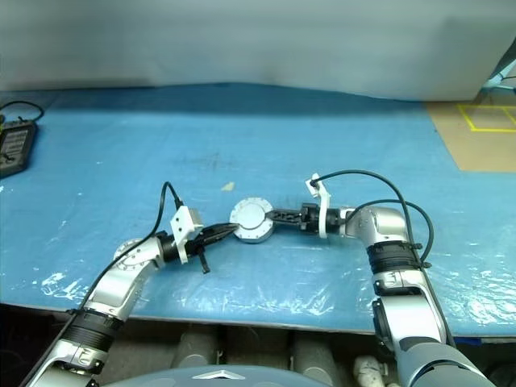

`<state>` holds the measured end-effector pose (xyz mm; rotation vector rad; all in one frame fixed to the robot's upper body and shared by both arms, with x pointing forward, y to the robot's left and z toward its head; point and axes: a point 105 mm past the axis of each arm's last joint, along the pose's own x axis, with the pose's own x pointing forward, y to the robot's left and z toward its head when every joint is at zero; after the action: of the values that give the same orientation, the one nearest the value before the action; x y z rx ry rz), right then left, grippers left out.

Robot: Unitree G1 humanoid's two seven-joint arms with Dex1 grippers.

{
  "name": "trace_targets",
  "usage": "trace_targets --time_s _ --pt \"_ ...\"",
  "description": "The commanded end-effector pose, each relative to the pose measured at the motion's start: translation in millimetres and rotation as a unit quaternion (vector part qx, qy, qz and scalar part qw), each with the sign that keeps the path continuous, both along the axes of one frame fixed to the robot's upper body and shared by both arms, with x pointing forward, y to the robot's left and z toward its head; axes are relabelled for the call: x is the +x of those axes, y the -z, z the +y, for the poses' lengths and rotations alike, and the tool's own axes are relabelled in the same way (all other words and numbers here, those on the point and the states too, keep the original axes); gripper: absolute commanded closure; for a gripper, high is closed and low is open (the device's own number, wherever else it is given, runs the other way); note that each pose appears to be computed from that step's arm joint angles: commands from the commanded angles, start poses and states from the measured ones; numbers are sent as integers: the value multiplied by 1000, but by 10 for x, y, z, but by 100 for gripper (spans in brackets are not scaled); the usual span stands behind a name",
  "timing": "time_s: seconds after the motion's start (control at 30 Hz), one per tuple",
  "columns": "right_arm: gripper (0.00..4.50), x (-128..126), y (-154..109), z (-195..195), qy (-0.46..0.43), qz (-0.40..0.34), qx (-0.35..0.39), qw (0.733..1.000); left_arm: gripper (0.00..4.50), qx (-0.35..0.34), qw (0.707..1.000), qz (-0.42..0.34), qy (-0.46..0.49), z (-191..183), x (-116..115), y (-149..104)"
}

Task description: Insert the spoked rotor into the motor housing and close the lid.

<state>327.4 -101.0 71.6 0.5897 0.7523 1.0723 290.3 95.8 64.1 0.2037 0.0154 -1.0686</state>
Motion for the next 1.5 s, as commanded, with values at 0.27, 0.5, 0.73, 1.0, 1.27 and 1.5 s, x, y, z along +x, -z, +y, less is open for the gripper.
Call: trace_targets --time_s 0.27,0.5,0.73,1.0,1.27,1.5 --pt "343 -54 -142 123 -23 -14 35 999 450 22 999 26 0 0 -45 166" --pt "343 17 -160 123 1 -8 45 999 450 2 998 33 -45 66 65 107" --pt "343 163 -220 92 55 22 87 994 450 -152 980 95 -87 227 162 -271" --pt "343 361 -438 34 119 52 177 976 393 -210 965 114 -112 322 124 -337" --pt "343 522 -705 29 163 62 250 952 124 -319 928 149 -120 260 148 -470" --pt "343 481 -965 109 143 47 286 946 5 -438 866 196 -144 239 302 -625"
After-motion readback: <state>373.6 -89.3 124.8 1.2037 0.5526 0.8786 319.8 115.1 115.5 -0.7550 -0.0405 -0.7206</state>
